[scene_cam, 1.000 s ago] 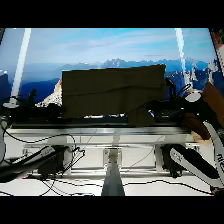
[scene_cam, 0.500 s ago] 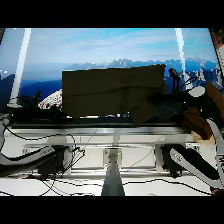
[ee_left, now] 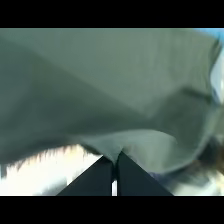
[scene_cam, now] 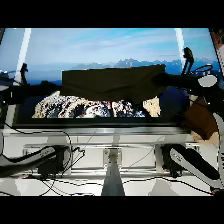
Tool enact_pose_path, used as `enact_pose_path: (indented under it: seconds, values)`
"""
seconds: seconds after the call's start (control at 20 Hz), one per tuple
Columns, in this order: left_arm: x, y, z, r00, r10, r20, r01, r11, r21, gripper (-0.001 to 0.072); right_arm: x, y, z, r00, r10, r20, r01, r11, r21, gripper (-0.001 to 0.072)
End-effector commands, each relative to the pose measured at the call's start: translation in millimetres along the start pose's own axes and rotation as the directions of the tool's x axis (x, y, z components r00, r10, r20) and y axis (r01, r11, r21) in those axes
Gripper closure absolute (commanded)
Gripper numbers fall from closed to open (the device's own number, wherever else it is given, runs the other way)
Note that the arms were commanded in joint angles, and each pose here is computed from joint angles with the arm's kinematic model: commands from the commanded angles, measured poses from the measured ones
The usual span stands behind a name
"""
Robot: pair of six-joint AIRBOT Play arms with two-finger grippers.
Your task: Fold the clothes and pants, and hang the long-sleeved shirts on hangers.
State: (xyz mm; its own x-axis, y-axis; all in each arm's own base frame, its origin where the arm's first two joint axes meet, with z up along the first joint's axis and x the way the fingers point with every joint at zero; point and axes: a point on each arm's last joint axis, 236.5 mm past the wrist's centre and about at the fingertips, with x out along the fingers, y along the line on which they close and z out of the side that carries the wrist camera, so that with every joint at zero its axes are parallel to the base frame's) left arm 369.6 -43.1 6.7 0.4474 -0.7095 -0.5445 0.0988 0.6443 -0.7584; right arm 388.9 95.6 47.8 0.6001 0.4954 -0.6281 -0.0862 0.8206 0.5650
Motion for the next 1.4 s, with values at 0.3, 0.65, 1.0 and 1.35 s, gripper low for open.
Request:
enact_pose_path:
  seconds: [0.3, 0.65, 1.0, 1.35]
  values:
    - [20.9, 8.0, 140.9, 0.828, 0.296, 0.476, -0.389, 0.915, 0.107, 0.0697, 47.3, -58.3, 85.8, 0.969, -0.134, 0.206, 0.095, 0.977, 0.190, 0.0695]
    - [95.4, 54.8, 103.7, 0.863, 0.370, 0.344, -0.421, 0.904, 0.082, 0.0470, 104.8, -76.9, 103.4, 0.938, -0.210, 0.275, 0.160, 0.968, 0.194, 0.0476]
    - [74.4, 69.4, 111.9, 0.851, 0.384, 0.358, -0.424, 0.905, 0.039, 0.0005, 118.7, -71.1, 67.1, 0.967, -0.216, 0.137, 0.221, 0.975, -0.020, 0.0178]
    - [39.9, 117.8, 37.5, 0.930, 0.363, -0.061, -0.366, 0.930, -0.042, 0.0007, 120.9, -69.1, 53.6, 0.975, -0.208, 0.080, 0.211, 0.977, -0.038, 0.0180]
